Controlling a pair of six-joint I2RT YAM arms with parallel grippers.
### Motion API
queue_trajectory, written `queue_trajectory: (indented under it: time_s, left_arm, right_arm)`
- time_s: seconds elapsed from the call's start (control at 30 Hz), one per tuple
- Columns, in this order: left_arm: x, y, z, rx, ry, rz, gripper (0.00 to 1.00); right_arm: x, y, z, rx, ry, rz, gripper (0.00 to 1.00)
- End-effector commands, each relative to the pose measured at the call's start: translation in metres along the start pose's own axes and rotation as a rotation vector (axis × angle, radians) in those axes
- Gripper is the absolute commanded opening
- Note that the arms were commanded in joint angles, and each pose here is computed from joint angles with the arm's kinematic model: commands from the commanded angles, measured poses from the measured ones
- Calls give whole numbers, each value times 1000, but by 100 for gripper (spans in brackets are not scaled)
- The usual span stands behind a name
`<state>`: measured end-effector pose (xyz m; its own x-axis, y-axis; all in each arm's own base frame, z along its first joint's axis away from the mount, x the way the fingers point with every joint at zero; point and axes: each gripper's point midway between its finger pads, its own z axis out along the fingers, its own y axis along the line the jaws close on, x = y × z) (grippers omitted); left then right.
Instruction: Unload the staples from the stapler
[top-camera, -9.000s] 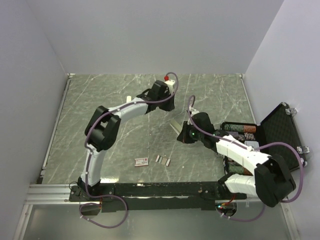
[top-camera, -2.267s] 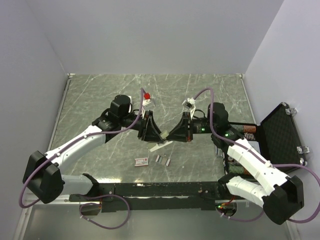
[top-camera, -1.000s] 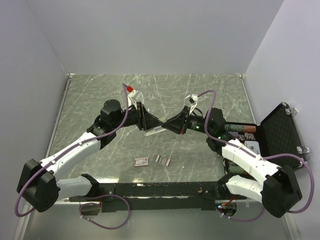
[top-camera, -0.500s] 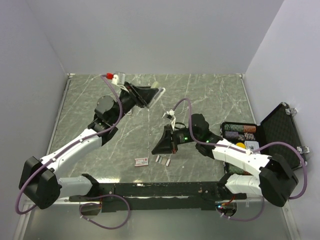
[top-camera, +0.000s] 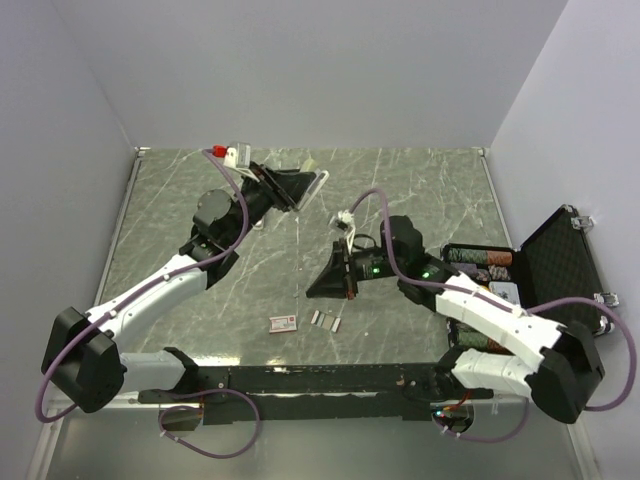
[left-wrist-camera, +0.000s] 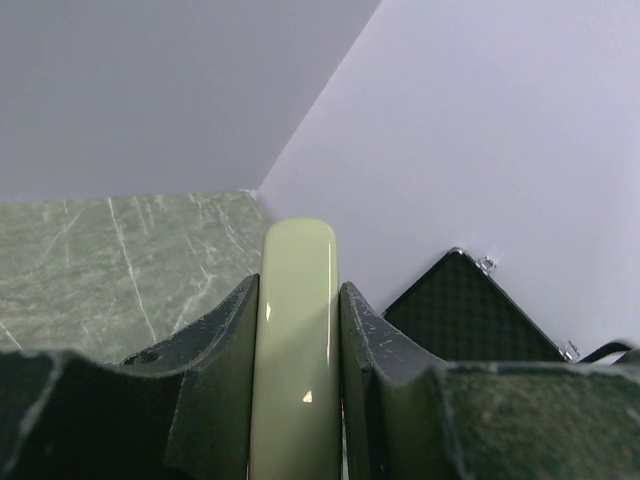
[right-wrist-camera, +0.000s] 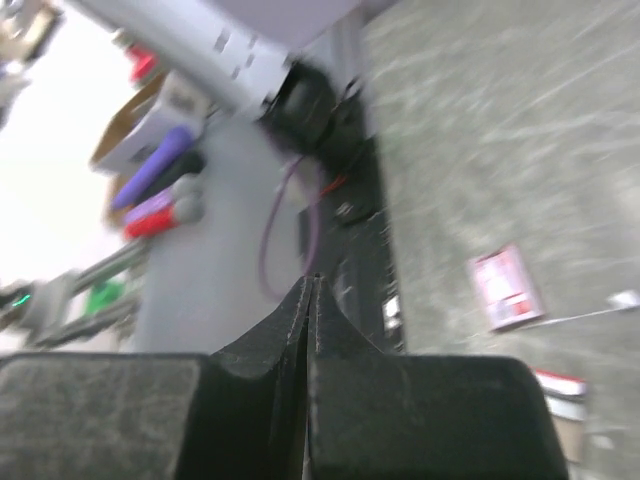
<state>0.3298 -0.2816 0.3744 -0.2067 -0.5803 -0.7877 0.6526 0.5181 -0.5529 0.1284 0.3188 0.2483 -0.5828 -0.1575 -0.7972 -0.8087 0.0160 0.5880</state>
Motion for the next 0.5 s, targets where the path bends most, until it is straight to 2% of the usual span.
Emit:
queue_trajectory:
  time_s: [0.0,0.2,0.4,0.43,0.47]
  left_arm:
    - [-2,-20,-1,91,28,37,1]
    - [28,-38,-16,225,189,61,1]
    - [45,-67,-42,395,328,94,1]
    - [46,-71,-47,415,348,98,1]
    - [47,-76,-53,448,366,104,1]
  right_arm:
    - [-45,-14,-26,264,-96,-155,0]
    - [-86,-35,-70,568,-226,-201,0]
    - [-105,-28,-95,633,-269,-242,0]
    - [-107,-25,-96,622,-268,-249,3]
    - [-108,-23,-97,615,-270,-249,11]
